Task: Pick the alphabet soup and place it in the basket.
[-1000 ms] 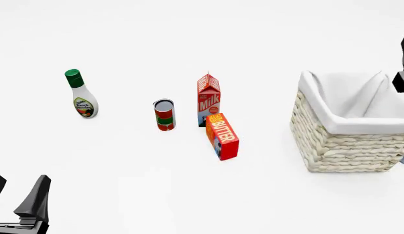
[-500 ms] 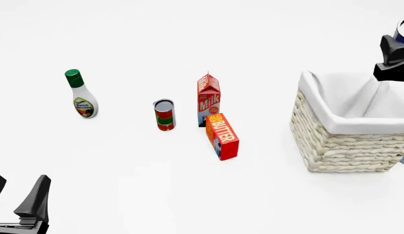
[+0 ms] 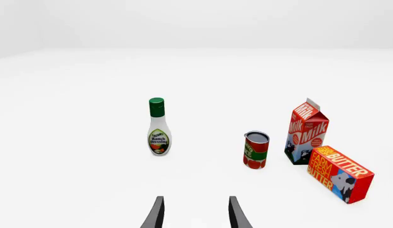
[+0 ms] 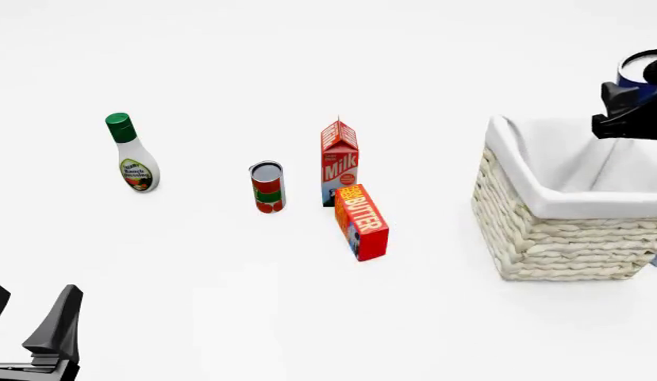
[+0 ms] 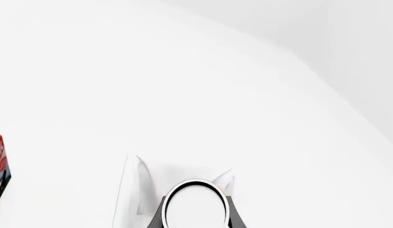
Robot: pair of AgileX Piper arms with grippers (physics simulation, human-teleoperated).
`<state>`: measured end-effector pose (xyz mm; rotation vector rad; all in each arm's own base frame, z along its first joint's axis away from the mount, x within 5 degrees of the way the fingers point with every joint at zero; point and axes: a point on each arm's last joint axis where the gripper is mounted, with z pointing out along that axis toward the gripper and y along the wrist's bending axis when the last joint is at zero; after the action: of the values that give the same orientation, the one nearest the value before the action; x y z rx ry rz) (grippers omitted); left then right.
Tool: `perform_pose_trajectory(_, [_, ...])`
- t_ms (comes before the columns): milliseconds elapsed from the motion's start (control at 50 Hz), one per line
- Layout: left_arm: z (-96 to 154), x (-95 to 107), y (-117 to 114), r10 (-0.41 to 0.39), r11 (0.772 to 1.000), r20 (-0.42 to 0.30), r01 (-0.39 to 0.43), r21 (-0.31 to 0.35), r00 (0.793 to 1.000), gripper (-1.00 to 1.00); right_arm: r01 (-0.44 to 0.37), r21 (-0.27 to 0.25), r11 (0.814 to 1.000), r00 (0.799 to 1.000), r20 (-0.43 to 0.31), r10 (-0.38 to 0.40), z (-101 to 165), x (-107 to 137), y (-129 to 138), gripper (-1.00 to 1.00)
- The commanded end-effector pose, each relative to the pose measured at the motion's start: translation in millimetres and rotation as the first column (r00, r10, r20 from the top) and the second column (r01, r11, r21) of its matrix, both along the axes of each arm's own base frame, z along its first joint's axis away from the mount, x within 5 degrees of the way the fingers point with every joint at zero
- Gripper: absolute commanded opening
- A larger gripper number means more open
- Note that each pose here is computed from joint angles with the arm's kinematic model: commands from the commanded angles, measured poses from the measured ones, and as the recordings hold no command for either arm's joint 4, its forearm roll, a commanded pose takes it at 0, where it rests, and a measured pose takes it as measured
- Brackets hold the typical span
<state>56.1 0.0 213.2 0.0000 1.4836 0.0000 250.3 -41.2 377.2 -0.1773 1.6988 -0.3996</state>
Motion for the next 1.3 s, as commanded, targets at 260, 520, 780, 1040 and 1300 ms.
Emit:
perform_pose_trajectory(260, [0,0,0,0.000,1.000,0.000,0.000,0.000,1.000,1.00,-0.022,0.017,1.000,0.994,-0.104,0.024,-11,21,3,-1.00])
perform_pose_trajectory(520, [0,0,0,0.000,1.000,0.000,0.000,0.000,1.000,1.00,-0.019,-0.005,1.000,0.988,-0.153,0.018,-22,29,-1,-1.00])
perform_pose_trajectory(780, [0,0,0,0.000,1.000,0.000,0.000,0.000,1.000,1.00,-0.007,-0.011,1.000,0.982,-0.186,0.005,-32,28,-6,-1.00])
perform_pose_trajectory(1040, [0,0,0,0.000,1.000,0.000,0.000,0.000,1.000,1.00,-0.006,-0.009,1.000,0.974,-0.227,0.004,-45,23,-5,-1.00])
perform_pose_trajectory(1300, [0,0,0,0.000,1.000,0.000,0.000,0.000,1.000,1.00,-0.008,-0.010,1.000,0.970,-0.242,0.006,-50,31,-7,-1.00])
